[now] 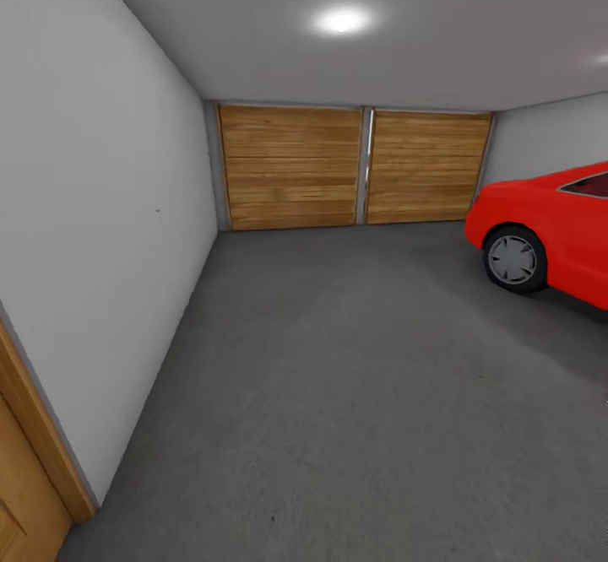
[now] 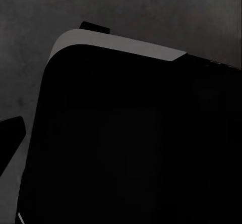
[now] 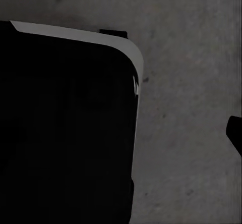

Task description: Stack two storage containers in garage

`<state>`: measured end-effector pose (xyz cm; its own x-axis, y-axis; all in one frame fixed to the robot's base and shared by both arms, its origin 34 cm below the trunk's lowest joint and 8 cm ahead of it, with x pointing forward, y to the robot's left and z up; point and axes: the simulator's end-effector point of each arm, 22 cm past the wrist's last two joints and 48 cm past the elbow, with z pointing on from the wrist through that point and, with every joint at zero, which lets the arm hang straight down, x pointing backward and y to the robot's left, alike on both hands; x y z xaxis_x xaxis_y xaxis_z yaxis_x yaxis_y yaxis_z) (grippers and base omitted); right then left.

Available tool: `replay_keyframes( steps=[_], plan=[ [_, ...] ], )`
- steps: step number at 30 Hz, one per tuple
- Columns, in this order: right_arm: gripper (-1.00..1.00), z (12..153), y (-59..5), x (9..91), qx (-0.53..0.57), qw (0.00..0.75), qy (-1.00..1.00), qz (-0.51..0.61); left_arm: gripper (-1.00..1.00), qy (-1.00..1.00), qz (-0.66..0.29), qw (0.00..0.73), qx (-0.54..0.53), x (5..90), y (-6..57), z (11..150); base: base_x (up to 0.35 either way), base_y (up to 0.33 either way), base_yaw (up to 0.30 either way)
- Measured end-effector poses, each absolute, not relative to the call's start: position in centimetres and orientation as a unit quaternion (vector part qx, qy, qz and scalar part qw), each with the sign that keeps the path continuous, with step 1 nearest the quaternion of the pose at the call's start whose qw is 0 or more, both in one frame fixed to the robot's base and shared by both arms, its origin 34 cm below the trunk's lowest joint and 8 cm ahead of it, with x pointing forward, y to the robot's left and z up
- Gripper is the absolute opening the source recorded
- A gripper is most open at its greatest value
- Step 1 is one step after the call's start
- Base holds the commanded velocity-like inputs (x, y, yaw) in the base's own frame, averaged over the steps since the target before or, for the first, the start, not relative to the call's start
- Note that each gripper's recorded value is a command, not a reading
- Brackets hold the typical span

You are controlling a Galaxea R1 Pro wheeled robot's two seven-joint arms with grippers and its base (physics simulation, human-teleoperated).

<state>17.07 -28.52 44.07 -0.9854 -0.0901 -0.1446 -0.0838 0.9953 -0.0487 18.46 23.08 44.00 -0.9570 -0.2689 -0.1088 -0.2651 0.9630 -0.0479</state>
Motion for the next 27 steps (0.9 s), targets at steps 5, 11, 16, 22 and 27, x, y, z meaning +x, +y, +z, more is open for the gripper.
replay_keyframes(
  steps=[5, 11, 16, 22, 27],
  plan=[
    [1.00, 44.08, -28.62, 17.06, -0.044, 0.073, 0.996, -0.023, 1.00, 0.989, -0.016, 0.057, -0.135, 18.46, 23.08, 44.00, 0.000, -0.266, 0.220],
    [1.00, 44.08, -28.67, 17.06, -0.044, 0.073, 0.996, -0.023, 1.00, 0.989, -0.016, 0.058, -0.136, 18.47, 23.09, 44.00, 0.000, -0.266, 0.268],
    [1.00, 44.08, -28.67, 17.09, -0.044, 0.074, 0.996, -0.023, 1.00, 0.989, -0.016, 0.058, -0.136, 18.47, 23.07, 44.00, -0.044, -0.266, 0.273],
    [1.00, 44.08, -28.62, 17.11, -0.043, 0.074, 0.996, -0.023, 1.00, 0.989, -0.014, 0.058, -0.137, 18.46, 23.17, 43.99, -0.108, -0.265, 0.273],
    [1.00, 44.07, -28.57, 17.10, -0.043, 0.073, 0.996, -0.023, 1.00, 0.989, -0.014, 0.058, -0.138, 18.48, 23.19, 43.99, -0.190, -0.241, 0.273]
  ],
)
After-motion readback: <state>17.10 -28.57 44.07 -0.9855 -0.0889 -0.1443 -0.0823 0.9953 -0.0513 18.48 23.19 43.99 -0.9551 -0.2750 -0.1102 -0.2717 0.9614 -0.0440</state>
